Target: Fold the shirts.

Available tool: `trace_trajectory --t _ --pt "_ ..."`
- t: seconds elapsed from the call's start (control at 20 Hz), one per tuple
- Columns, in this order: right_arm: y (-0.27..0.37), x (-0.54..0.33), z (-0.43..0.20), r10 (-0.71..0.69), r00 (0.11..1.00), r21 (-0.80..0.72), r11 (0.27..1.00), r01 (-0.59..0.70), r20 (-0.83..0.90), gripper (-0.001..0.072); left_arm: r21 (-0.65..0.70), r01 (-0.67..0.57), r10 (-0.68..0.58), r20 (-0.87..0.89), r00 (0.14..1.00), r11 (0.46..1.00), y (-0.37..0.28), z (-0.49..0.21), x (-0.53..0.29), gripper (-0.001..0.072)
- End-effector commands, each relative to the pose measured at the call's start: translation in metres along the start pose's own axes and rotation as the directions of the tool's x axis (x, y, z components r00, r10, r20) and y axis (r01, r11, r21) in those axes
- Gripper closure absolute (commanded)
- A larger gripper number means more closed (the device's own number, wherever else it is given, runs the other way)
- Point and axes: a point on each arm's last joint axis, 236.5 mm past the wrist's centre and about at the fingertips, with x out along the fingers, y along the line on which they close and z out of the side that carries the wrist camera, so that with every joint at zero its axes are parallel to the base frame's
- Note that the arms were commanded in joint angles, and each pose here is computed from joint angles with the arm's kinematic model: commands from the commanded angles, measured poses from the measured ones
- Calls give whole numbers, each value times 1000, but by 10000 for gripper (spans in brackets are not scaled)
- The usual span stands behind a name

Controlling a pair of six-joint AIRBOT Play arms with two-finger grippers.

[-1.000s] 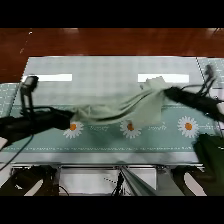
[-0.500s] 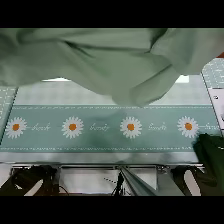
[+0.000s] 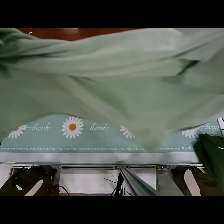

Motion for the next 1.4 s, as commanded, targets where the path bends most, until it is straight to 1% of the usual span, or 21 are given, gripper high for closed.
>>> trace_trajectory --t 0.0,0.1,0.15,0.2,0.3,0.35,0.4,0.5,0.65,0.8,0.9,0.95,1.05,1.15,1.25,1.35 --pt "-2 -14 22 -62 997 -21 998 62 39 670 -142 122 -135 -84 987 982 -32 -20 -3 685" --pt "-26 -7 3 -141 988 -64 989 137 -60 671 -163 95 -120 -151 981 982 -25 -39 3 685" --pt "-40 -1 -18 -172 974 -69 984 163 -147 671 -217 45 -91 -207 974 975 -15 -56 10 685" --pt "-56 8 -50 -194 941 -73 981 181 -277 671 -269 -11 -68 -281 957 963 -4 -79 19 685" --pt "-79 26 -109 -175 849 -65 984 165 -499 670 -325 -94 -55 -419 906 941 13 -130 37 685" --pt "-89 39 -132 -150 806 -34 987 159 -573 671 -343 -136 -44 -468 882 930 23 -152 46 685" --pt "-100 56 -148 -128 783 -5 987 158 -608 671 -352 -176 -29 -506 862 919 36 -174 56 685" --pt "-128 93 -186 -88 734 55 984 168 -673 671 -377 -225 -2 -516 856 898 59 -204 80 685" --pt "-166 133 -270 -21 592 120 973 197 -806 670 -424 -262 32 -477 879 867 88 -229 117 685" --pt "-171 170 -357 53 464 153 971 182 -884 670 -443 -312 95 -447 890 841 122 -247 159 685" --pt "-168 194 -409 59 409 136 977 162 -911 670 -450 -354 141 -442 886 820 146 -259 188 685" --pt "-167 204 -428 54 399 126 980 156 -915 670 -460 -382 168 -440 882 802 162 -265 202 685" --pt "-167 225 -457 36 411 106 983 148 -911 670 -478 -435 237 -419 876 763 198 -271 223 685" --pt "-172 244 -474 13 448 90 985 149 -894 670 -500 -477 310 -382 871 723 237 -270 235 685" --pt "-182 260 -479 -11 496 98 976 193 -868 670 -522 -517 376 -358 855 678 273 -267 235 685" --pt "-198 271 -478 -73 537 63 971 231 -841 670 -540 -555 428 -353 832 632 303 -267 229 685"
